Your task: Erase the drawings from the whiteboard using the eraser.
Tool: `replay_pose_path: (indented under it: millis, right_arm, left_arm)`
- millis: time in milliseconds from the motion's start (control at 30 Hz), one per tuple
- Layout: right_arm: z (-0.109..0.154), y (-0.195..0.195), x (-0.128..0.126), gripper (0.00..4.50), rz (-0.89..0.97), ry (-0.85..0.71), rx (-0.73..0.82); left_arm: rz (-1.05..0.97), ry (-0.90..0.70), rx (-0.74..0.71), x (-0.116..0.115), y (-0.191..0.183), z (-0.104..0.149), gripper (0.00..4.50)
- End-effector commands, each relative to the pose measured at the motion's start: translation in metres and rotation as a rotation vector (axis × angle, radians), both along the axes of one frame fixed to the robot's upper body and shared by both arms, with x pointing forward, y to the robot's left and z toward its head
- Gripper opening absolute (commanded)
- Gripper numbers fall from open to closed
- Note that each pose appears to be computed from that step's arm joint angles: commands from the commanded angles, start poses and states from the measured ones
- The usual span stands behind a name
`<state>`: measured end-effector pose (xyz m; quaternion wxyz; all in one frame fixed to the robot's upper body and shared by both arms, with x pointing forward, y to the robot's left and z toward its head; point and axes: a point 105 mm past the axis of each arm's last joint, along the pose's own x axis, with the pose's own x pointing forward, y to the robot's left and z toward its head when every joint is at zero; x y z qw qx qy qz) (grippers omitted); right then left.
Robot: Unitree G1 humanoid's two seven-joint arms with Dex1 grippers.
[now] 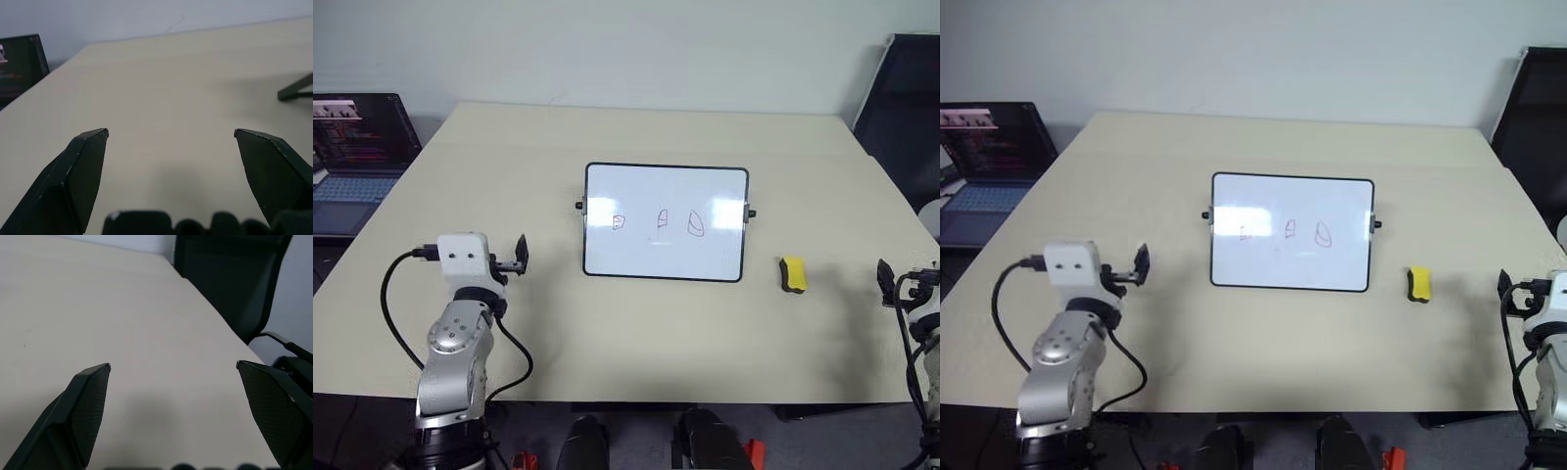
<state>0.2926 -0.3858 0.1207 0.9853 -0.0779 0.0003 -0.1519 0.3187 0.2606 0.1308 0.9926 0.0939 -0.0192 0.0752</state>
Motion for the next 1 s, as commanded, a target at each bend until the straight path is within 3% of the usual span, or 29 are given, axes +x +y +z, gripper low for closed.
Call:
replay_pose_path:
  millis: [33, 167, 300, 467, 567, 733, 1000]
  right_arm:
    - [0.018, 0.000, 0.001, 4.48, -0.019, -0.065, 0.012]
    - [0.013, 0.018, 0.001, 4.48, 0.026, -0.021, 0.051]
    - [0.021, 0.056, 0.002, 4.48, 0.180, -0.007, 0.097]
    - [0.033, 0.113, -0.004, 4.48, 0.394, 0.011, 0.175]
    - [0.030, 0.142, -0.012, 4.48, 0.514, 0.066, 0.202]
    - [0.026, 0.158, -0.025, 4.48, 0.498, 0.170, 0.171]
    - [0.016, 0.157, -0.007, 4.48, 0.290, 0.164, 0.247]
  left_arm:
    - [0.003, -0.057, 0.016, 0.004, 0.000, 0.013, 4.50]
    - [-0.058, -0.065, -0.028, 0.012, -0.008, 0.015, 4.50]
    - [-0.361, -0.124, -0.037, 0.014, -0.051, 0.041, 4.50]
    - [-0.764, -0.162, 0.068, 0.003, -0.094, 0.074, 4.50]
    - [-0.942, -0.128, 0.086, -0.004, -0.104, 0.079, 4.50]
    - [-1.415, 0.045, 0.160, -0.021, -0.149, 0.079, 4.50]
    - [-1.665, 0.113, 0.366, -0.017, -0.180, 0.078, 4.50]
